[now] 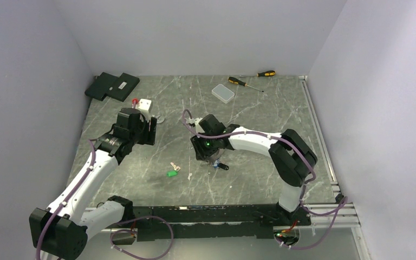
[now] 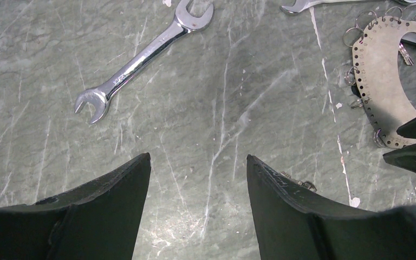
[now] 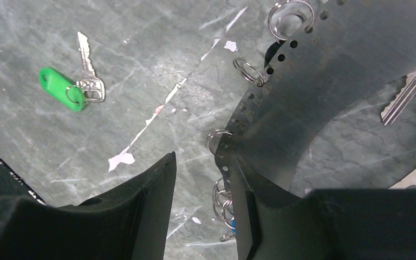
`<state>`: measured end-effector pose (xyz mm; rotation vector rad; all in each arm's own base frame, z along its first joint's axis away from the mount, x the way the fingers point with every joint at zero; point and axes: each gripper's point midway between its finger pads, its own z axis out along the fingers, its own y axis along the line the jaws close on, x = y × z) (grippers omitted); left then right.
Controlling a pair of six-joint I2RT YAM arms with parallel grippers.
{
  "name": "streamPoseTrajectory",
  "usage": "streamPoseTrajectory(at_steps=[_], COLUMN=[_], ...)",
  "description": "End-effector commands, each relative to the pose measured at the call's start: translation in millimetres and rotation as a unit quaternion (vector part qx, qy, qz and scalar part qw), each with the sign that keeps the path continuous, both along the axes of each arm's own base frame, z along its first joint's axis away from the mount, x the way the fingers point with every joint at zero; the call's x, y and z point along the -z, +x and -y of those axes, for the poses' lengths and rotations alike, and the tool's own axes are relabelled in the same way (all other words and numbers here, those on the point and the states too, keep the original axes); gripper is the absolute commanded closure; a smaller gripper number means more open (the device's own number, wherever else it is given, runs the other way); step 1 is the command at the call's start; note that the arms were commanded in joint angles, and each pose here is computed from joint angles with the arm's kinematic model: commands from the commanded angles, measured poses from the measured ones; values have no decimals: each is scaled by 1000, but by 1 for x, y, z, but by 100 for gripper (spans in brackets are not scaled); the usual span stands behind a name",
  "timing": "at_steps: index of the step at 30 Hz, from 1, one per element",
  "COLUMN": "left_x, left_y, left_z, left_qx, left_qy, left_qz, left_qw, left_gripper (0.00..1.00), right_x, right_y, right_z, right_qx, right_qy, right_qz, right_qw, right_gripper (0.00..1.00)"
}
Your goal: Put the keys on the keyring
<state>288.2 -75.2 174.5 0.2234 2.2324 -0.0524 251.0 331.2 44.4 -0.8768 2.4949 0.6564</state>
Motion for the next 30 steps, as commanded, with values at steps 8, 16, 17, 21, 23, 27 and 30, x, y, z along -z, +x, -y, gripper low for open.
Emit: streamPoseTrajectory(at_steps=[8, 16, 17, 21, 23, 27, 30], left_x=[-24, -24, -24, -24, -25, -25, -25], left_y=[5, 6, 6, 5, 6, 5, 5], left_z=[6, 6, 6, 6, 6, 7, 7], left_qx=[12, 12, 11, 12, 12, 13, 13], left_qy=[-15, -15, -14, -14, -15, -16, -16], left_qz=[35, 35, 35, 35, 36, 36, 36], left_qw=[999, 999, 999, 999, 999, 999, 999], left_gripper=[30, 30, 30, 30, 30, 30, 30], right_x=[6, 6, 8, 12, 14, 19, 22], right_y=[4, 3, 5, 7, 7, 3, 2], right_z=[-14, -18, -17, -10, -8, -9, -11], right_qx=[8, 9, 14, 32, 35, 29, 25], right_qy=[0, -17, -23, -43, -54, -68, -72], right_qz=[-12, -7, -4, 2, 5, 10, 12], right_qw=[1000, 1000, 1000, 999, 998, 997, 997], right_gripper=[58, 62, 63, 67, 68, 71, 73])
